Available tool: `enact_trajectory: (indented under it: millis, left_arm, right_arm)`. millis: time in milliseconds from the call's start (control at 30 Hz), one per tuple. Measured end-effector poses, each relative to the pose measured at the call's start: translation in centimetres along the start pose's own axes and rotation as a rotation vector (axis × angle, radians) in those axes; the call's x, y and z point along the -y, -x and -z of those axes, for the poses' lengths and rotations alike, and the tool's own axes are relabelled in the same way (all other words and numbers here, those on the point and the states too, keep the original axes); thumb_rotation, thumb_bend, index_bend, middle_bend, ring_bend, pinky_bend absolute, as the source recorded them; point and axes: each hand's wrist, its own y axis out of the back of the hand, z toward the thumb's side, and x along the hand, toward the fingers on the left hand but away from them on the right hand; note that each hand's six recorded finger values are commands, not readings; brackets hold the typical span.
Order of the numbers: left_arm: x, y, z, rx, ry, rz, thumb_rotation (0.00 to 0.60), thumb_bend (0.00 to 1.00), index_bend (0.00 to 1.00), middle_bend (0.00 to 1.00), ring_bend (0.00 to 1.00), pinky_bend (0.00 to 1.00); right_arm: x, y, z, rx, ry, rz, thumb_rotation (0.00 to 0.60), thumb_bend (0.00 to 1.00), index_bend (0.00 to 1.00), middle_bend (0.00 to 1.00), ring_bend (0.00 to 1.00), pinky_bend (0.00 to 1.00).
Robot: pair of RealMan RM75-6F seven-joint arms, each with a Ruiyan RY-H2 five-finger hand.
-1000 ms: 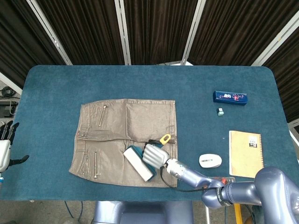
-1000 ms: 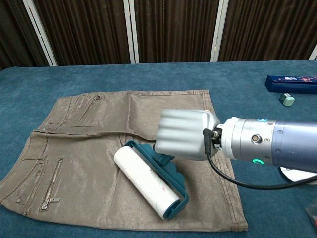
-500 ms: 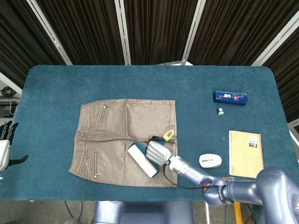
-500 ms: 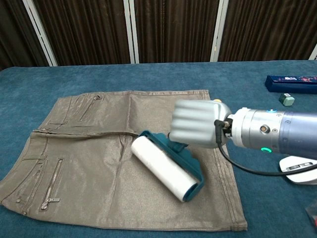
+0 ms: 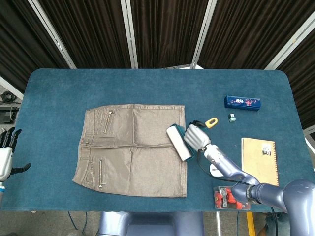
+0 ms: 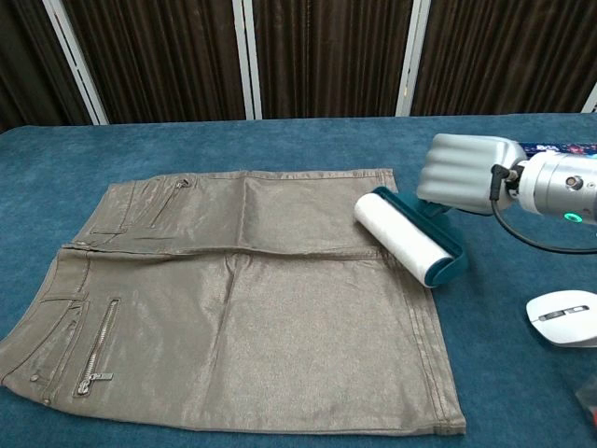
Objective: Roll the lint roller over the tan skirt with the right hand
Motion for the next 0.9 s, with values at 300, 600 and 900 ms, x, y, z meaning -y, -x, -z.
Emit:
enact_trajectory:
  millis: [300, 600, 900]
  left_arm:
    - [0.0, 0.0, 0.1, -0.003, 0.002, 0.000, 0.600, 0.00, 0.00, 0.00, 0.00, 0.00]
    - [0.0, 0.1, 0.0, -0.003, 0.001, 0.003, 0.600, 0.00, 0.00, 0.00, 0.00, 0.00]
    - [-0.1, 0.4, -0.3, 0.008, 0.010, 0.003, 0.600, 0.00, 0.00, 0.00, 0.00, 0.00]
  right_arm:
    - [4.1, -0.5, 2.8, 0.112, 0.137, -0.115, 0.600, 0.98, 0.58, 0.57, 0.52, 0.67]
    - [9.3, -1.5, 4.4, 0.231, 0.305, -0.272, 0.600, 0.11, 0.15, 0.32, 0.29, 0.66]
    - [9.2, -2.9, 4.4, 0.237, 0.401, -0.263, 0.600, 0.00, 0.00, 0.11, 0.13, 0.65]
